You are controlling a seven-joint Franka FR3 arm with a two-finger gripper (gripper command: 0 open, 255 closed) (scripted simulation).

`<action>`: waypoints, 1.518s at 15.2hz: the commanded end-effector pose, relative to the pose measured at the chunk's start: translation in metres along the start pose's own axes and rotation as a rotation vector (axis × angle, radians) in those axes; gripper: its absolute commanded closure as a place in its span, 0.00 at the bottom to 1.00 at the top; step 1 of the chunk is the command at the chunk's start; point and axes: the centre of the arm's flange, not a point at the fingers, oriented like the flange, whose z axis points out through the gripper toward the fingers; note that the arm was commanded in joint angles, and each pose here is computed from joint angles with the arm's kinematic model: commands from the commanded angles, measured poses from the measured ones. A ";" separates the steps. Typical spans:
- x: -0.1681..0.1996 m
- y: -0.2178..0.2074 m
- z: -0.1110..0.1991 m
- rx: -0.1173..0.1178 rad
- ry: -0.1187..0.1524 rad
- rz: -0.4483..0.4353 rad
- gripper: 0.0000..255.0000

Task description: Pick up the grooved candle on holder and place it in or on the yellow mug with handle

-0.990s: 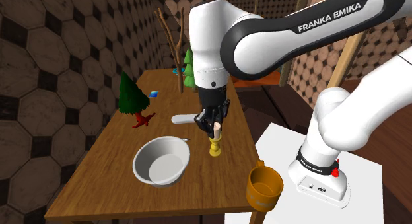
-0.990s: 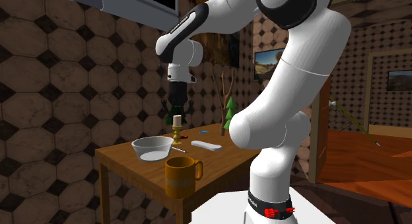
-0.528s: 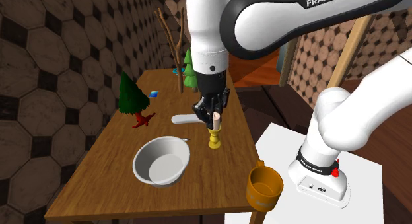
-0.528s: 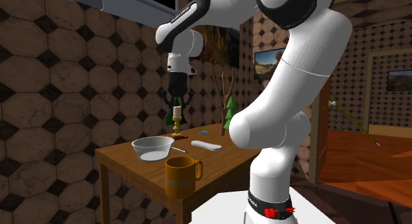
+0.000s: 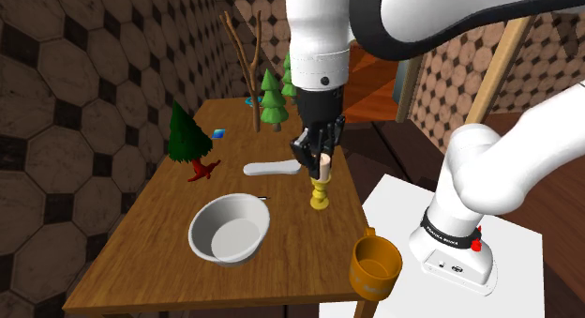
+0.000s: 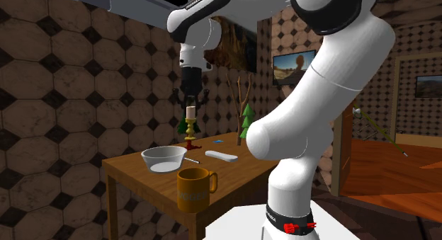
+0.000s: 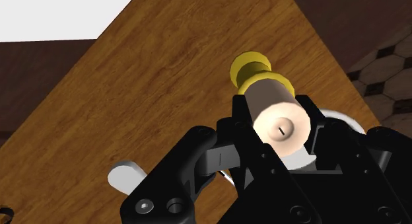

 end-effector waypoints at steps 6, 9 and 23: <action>-0.088 0.018 -0.019 0.000 -0.001 0.000 1.00; -0.129 0.025 -0.028 0.000 -0.001 0.000 1.00; -0.125 0.028 0.046 0.000 -0.001 0.000 1.00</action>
